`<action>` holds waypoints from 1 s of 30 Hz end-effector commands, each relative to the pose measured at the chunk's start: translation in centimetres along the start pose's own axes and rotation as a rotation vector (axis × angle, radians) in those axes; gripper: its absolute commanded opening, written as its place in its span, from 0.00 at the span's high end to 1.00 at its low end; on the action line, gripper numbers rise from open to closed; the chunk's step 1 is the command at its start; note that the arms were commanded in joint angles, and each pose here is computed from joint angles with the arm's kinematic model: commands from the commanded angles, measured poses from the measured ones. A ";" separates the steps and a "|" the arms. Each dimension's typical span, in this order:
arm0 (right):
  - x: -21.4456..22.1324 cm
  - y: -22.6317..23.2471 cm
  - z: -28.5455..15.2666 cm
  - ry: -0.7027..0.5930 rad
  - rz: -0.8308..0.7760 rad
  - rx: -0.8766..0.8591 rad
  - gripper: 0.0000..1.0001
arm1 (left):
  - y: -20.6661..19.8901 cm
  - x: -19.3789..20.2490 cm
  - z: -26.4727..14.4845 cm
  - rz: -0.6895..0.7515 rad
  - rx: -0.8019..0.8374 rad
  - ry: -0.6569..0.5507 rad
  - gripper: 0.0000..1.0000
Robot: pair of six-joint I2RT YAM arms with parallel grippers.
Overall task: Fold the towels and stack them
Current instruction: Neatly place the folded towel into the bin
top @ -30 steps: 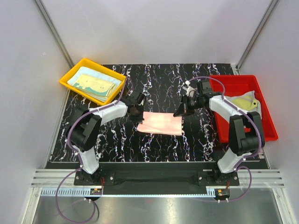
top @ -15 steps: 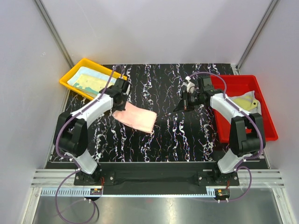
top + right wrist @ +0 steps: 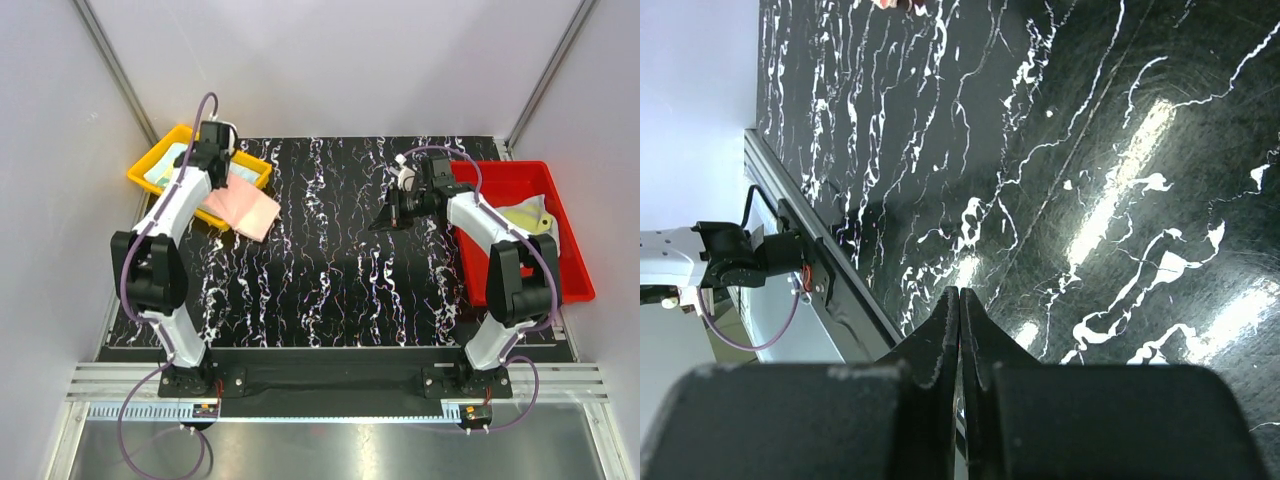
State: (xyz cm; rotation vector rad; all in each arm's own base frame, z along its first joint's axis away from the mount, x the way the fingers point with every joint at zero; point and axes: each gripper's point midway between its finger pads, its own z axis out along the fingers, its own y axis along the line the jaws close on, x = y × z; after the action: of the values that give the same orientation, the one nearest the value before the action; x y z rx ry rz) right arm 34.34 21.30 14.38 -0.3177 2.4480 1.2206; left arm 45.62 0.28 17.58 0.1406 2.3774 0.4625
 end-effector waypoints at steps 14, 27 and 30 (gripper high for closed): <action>-2.3 -0.2 -0.7 -0.034 -0.056 0.025 0.96 | 12.6 -8.9 5.2 -0.029 -0.218 -0.169 1.00; -3.0 -1.3 -1.0 -0.068 -0.050 0.066 0.89 | 15.8 -8.5 10.4 -0.219 -0.241 -0.157 0.36; -3.7 -0.9 -1.2 -0.093 -0.040 0.071 0.89 | 12.6 -9.1 8.5 -0.210 -0.165 -0.165 0.32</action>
State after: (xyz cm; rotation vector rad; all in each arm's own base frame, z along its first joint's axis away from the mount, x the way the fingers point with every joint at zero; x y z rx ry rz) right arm 36.35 19.92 14.44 -0.2937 2.4455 1.1275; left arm 57.08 17.26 16.86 -0.1616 2.2619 0.6238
